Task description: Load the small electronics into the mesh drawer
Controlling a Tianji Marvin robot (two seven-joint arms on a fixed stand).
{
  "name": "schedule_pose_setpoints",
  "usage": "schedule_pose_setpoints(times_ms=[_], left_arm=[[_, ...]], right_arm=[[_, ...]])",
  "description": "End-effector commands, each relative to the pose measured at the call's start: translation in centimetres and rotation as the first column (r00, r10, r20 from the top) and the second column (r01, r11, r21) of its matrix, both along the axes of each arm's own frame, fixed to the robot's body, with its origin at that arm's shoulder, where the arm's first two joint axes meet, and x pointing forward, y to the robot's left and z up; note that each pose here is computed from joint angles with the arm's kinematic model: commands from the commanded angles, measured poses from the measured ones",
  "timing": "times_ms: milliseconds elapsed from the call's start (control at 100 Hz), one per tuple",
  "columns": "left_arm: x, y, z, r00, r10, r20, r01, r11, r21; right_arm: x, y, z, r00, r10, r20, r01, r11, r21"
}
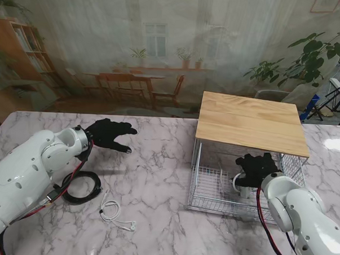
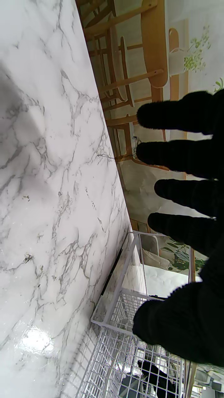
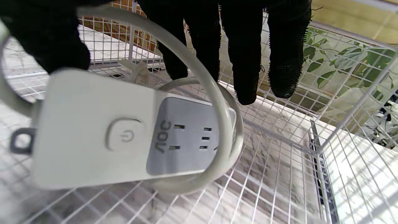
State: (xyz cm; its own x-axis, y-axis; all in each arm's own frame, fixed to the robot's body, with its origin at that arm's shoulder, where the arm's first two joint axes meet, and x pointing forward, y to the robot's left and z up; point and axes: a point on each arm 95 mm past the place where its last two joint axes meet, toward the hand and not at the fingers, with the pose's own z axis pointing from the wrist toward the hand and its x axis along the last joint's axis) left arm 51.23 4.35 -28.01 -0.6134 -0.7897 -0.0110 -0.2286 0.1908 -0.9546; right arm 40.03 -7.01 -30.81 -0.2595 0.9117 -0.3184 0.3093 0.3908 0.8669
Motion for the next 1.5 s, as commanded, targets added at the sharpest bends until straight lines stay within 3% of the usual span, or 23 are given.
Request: schedule_pose_setpoints(times_ms=[0,130,330,520,740,1010,1210,1490], left_arm=[[-0.1,0.0,-0.3,1.000,-0.001,-0.016,0.001,1.000,0.013],[-0.1,-0.2,-0.4,1.000,-0.005,-0.022,0.005,1.000,0.016],[0.0,-0.3,-0.4,1.000,-0.006,-0.024,0.007,1.000,0.019],[-0.1,-0.3,-0.5,1.000,-0.007,-0.025,0.007,1.000,0.020],[-0.1,-0.2,-0.5,1.000,-0.005,-0.024,0.005,1.000,0.016],[-0.2,0.1,-0.7,1.000,0.002,-0.024,-0.001,1.000,0.012],[-0.4,0.2,-0.8,1.000,0.005,-0.026,-0.004,1.000,0.014],[-0.3,0.1,-0.9,1.000,0.001,-0.026,-0.001,1.000,0.018]], right_arm=[[-0.9,-0.1,-0.9,1.000,-0.008,-0.015,0.007,1.000,-0.005],[-1.9,-0.4,-0.8,1.000,-0.023,0.002,0.023,1.000,0.009],[-2.4,-0.3,-0.7,1.000,-0.012,-0.027,0.014,0.998,0.059],[-1.3,0.4,-0.3,0.999,-0.025,-0.020,0.026,0.998,0.058],[0.1,1.8,0.9,0.998,-0.035,-0.044,0.033,0.998,-0.045],[1.2,3.3,1.4,0.992,-0.123,-0.015,0.123,0.991,-0.047],[0.4,2.9,1.3,0.990,-0.121,-0.065,0.120,0.992,-0.027],[-1.5,2.3,2.2,0.995,-0.088,-0.036,0.091,0.991,0.096]])
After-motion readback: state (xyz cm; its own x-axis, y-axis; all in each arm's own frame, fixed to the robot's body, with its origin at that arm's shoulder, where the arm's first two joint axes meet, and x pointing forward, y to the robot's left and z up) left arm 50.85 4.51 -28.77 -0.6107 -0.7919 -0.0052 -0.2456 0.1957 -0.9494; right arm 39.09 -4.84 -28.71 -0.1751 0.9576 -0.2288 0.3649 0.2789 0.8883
